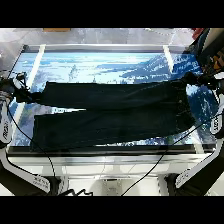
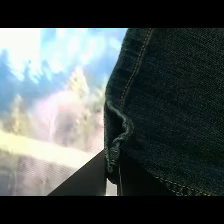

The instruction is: Fold the clothes and pants, and hang the long-sleeved shirts on hangers.

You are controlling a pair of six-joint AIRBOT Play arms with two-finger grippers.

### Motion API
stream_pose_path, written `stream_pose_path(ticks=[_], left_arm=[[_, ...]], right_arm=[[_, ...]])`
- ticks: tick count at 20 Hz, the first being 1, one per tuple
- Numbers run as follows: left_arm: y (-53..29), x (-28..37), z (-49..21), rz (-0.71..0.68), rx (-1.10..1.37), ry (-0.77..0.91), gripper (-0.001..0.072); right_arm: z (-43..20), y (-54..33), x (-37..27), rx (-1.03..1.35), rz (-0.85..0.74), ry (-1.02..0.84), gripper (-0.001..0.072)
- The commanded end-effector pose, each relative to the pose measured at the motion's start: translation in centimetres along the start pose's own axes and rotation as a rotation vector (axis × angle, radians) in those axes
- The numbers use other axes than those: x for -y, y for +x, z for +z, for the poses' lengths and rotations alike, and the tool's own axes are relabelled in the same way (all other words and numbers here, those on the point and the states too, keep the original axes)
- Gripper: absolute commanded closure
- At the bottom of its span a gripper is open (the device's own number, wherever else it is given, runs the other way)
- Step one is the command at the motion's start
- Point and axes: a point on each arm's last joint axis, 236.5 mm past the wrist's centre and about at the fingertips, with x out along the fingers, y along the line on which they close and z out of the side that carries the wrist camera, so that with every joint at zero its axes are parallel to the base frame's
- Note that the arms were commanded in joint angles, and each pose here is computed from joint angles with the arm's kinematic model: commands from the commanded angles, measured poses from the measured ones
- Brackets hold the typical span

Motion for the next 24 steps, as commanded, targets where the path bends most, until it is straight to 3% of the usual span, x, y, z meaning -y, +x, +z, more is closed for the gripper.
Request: stream_pose_path(ticks=[1, 4, 11, 12, 13, 14, 15, 16, 20, 21, 22, 23, 24], left_arm=[[-0.6, -0.2, 3.1, 0.016, 0.129, -0.038, 0.0685], [-2.0, 0.3, 5.5, 0.015, 0.233, -0.052, 0.0684], [1.8, -0.4, 0.0, 0.047, 0.003, -0.025, 0.0682], [1.7, -0.1, 0.3, 0.046, 0.013, -0.020, 0.0682], [1.6, -0.1, 0.6, 0.046, 0.022, -0.019, 0.0670], [1.4, -0.1, 0.7, 0.046, 0.028, -0.019, 0.0508], [1.1, -0.1, 0.9, 0.047, 0.035, -0.020, 0.0188], [0.5, -0.2, 1.2, 0.048, 0.047, -0.020, -0.0013], [-4.9, -0.6, 3.6, 0.063, 0.156, -0.018, 0.0009], [-6.7, -0.9, 4.2, 0.074, 0.188, -0.015, 0.0053], [-8.5, -1.0, 4.6, 0.076, 0.218, -0.019, 0.0156], [-10.6, -1.1, 4.9, 0.078, 0.244, -0.023, 0.0290], [-12.8, -0.9, 5.0, 0.069, 0.268, -0.030, 0.0476]], right_arm=[[0.4, 0.6, 1.2, 0.036, -0.037, 0.037, 0.0668], [0.9, 0.8, 1.3, 0.059, -0.045, 0.038, 0.0668], [1.2, 2.2, 0.3, 0.075, -0.125, -0.060, 0.0667], [0.9, 2.5, 0.5, 0.065, -0.147, -0.072, 0.0549], [0.8, 2.6, 0.4, 0.058, -0.156, -0.079, 0.0110], [0.7, 2.6, 0.1, 0.052, -0.158, -0.088, 0.0021], [0.9, 2.4, 0.0, 0.057, -0.159, -0.078, 0.0022], [1.2, 2.0, -0.2, 0.062, -0.157, -0.081, 0.0022], [2.6, -1.5, -1.4, 0.062, -0.177, -0.137, 0.0028], [2.9, -2.9, -1.6, 0.056, -0.191, -0.156, 0.0033], [3.0, -4.5, -1.9, 0.040, -0.201, -0.176, 0.0145], [2.9, -6.3, -2.2, 0.017, -0.212, -0.192, 0.0425], [2.8, -8.4, -2.7, -0.006, -0.215, -0.200, 0.0651]])
